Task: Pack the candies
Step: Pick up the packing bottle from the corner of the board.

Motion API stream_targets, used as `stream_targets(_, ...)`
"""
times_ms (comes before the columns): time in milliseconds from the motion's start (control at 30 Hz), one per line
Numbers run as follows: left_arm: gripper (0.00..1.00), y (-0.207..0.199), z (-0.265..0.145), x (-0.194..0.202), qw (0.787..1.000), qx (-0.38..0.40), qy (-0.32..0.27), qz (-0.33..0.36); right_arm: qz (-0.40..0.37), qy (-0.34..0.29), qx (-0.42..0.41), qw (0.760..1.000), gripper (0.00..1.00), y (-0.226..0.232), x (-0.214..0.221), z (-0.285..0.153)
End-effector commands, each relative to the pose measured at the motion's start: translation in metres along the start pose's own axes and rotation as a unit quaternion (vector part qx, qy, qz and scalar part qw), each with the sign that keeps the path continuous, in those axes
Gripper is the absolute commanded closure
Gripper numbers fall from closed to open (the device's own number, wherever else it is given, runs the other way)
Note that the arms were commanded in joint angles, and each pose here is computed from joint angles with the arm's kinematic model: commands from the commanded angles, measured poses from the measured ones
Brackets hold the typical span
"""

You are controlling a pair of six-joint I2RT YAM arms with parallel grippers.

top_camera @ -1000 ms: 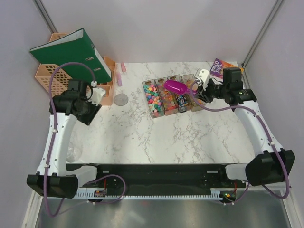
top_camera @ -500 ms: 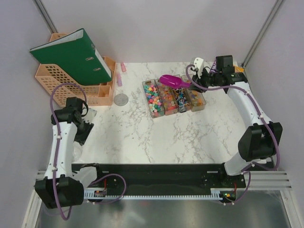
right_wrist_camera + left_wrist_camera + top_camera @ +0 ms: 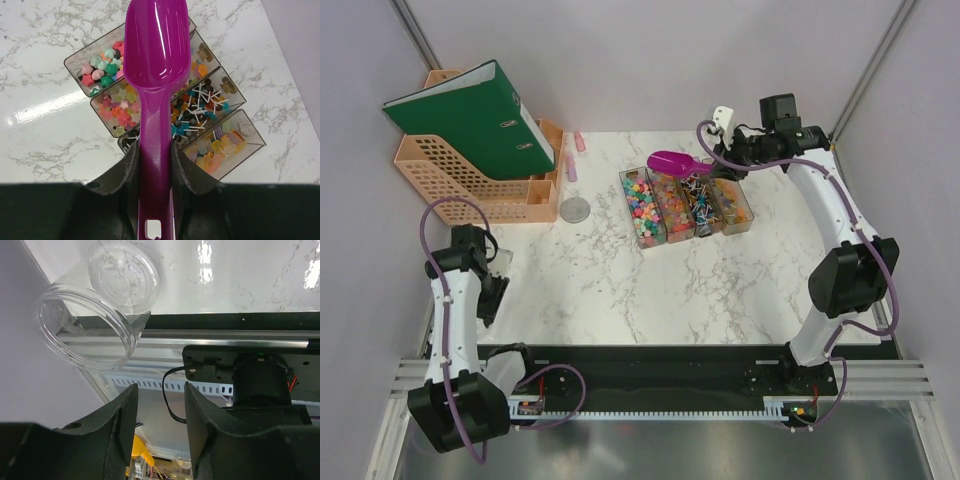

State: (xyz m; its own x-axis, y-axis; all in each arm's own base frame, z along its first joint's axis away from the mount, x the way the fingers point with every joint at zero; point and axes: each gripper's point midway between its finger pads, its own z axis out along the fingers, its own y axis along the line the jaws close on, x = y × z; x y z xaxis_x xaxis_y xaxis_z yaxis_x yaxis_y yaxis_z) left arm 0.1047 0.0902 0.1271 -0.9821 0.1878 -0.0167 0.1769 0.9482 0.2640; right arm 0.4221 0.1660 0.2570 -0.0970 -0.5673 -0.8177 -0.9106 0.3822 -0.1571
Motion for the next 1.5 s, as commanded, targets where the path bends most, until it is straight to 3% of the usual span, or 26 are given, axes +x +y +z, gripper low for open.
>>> stream_targets(0, 0.51, 0.006, 0.004, -0.003, 0.999, -0.024, -0.024, -0.036, -0.017, 0.007, -0.016, 1.000, 1.00, 0.002, -0.008, 0.006)
stream_targets(267, 0.53, 0.015, 0.016, -0.011, 0.996, -0.011, -0.037, -0.077, -0.027, 0.009, -0.026, 0.999, 1.00, 0.006, -0.020, 0.020)
stream_targets(900, 0.58, 0.020, 0.037, -0.044, 0.995, 0.025, -0.051, -0.076, -0.015, 0.018, -0.035, 0.999, 1.00, 0.020, -0.009, 0.022)
stream_targets(1033, 0.69, 0.024, 0.036, -0.051, 0.995, 0.021, -0.065, -0.071, -0.014, 0.017, -0.033, 0.999, 1.00, 0.022, -0.007, 0.023)
stream_targets(1133, 0.86, 0.027, 0.037, -0.058, 0.995, 0.022, -0.078, -0.060, -0.012, 0.019, -0.032, 0.999, 1.00, 0.022, -0.004, 0.024)
stream_targets(1200, 0.92, 0.026, 0.036, -0.063, 0.995, 0.032, -0.085, -0.042, -0.013, 0.018, -0.029, 0.999, 1.00, 0.022, -0.004, 0.023)
stream_targets(1267, 0.98, 0.022, 0.029, -0.076, 0.992, 0.054, -0.115, -0.017, -0.015, 0.017, -0.021, 1.000, 1.00, 0.019, -0.005, 0.022)
stream_targets(1333, 0.98, 0.021, 0.011, -0.095, 0.984, 0.070, -0.163, 0.035, -0.013, 0.018, -0.006, 1.000, 1.00, 0.014, -0.003, 0.021)
stream_targets(1433, 0.98, 0.002, -0.026, -0.133, 0.946, 0.111, -0.267, 0.149, 0.003, 0.014, 0.037, 0.999, 1.00, -0.003, -0.004, 0.010)
stream_targets(1467, 0.98, -0.010, -0.041, -0.146, 0.920, 0.132, -0.311, 0.198, 0.009, 0.012, 0.049, 0.999, 1.00, -0.009, -0.004, 0.007)
